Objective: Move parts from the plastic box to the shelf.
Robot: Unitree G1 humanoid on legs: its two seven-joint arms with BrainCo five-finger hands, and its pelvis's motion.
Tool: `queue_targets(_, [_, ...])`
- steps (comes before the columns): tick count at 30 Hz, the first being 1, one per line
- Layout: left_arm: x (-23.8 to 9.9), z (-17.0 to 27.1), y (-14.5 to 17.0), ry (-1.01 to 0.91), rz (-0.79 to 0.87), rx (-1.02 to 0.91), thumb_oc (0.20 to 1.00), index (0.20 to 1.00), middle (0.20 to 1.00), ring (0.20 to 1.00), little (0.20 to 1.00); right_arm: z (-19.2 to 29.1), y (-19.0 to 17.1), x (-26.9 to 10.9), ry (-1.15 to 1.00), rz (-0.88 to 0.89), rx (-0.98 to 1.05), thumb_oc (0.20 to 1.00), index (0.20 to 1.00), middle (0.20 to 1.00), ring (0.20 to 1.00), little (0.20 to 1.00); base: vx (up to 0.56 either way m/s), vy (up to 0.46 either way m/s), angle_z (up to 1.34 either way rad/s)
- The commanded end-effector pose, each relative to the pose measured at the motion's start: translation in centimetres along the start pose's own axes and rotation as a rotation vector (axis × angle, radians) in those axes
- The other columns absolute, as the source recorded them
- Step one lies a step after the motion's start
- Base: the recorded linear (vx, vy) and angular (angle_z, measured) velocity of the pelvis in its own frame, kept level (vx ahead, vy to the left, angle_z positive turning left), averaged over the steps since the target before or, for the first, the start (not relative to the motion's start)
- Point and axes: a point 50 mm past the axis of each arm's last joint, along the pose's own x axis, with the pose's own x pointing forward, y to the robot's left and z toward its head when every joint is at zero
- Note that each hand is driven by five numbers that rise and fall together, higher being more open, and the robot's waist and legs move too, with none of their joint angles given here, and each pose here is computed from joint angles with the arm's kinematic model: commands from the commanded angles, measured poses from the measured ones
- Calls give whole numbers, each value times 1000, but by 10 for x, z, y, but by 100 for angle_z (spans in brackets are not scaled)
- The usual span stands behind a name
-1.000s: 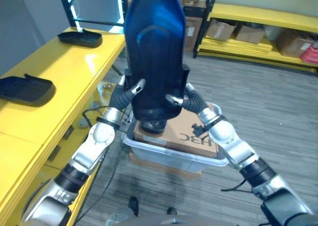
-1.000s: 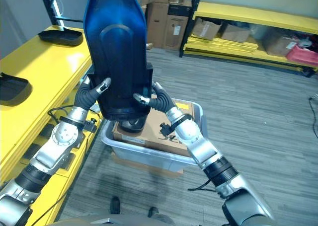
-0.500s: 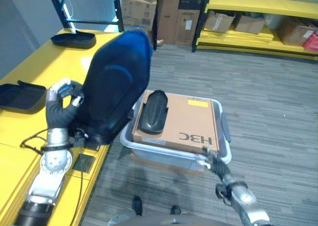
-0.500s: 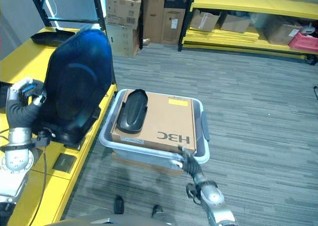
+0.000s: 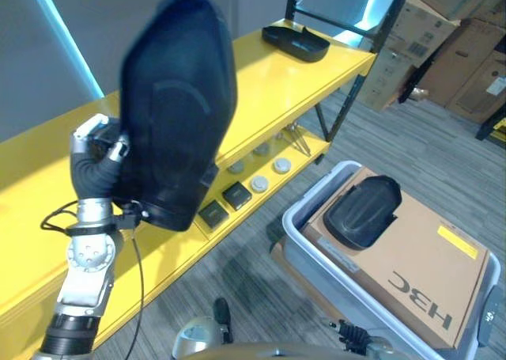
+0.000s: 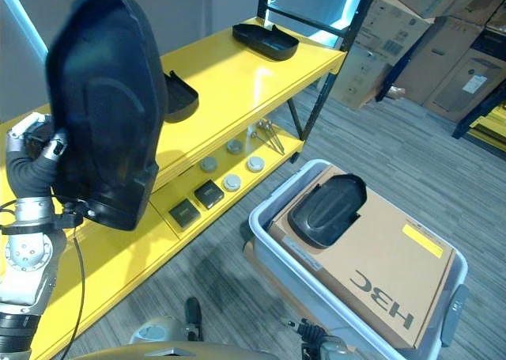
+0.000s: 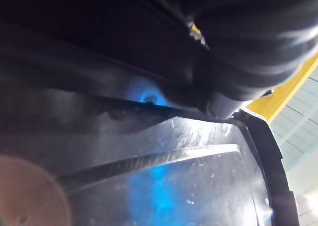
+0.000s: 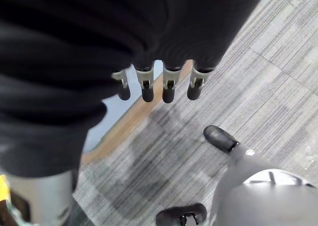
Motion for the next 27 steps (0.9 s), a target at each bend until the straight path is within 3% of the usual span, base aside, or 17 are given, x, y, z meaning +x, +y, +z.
queue_targets(1, [21, 36, -2, -228, -25, -103, 200, 200, 200, 200, 200, -14, 5, 0, 91, 28, -111, 1000, 1000, 1000, 1000, 1000, 60, 190, 12])
queue_targets(10, [36, 33, -23, -227, -143, -181, 200, 200, 200, 200, 200, -14, 18, 2, 103, 41, -171, 1000, 1000, 1000, 1000, 1000, 67, 76, 44])
queue_targets(14, [53, 33, -52, -221, -173, -215, 200, 200, 200, 200, 200, -11, 17, 3, 93, 42, -192, 1000, 1000, 1000, 1000, 1000, 94, -196, 131])
queue_targets(20, [45, 26, -51, -134, -138, -202, 200, 200, 200, 200, 200, -14, 14, 2, 157, 58, -306, 1000, 1000, 1000, 1000, 1000, 61, -206, 81])
queue_targets(27, [32, 19, -49, -105, -163, -237, 200, 200, 200, 200, 200, -14, -12, -2, 207, -17, -161, 1000, 1000, 1000, 1000, 1000, -16, 17, 84])
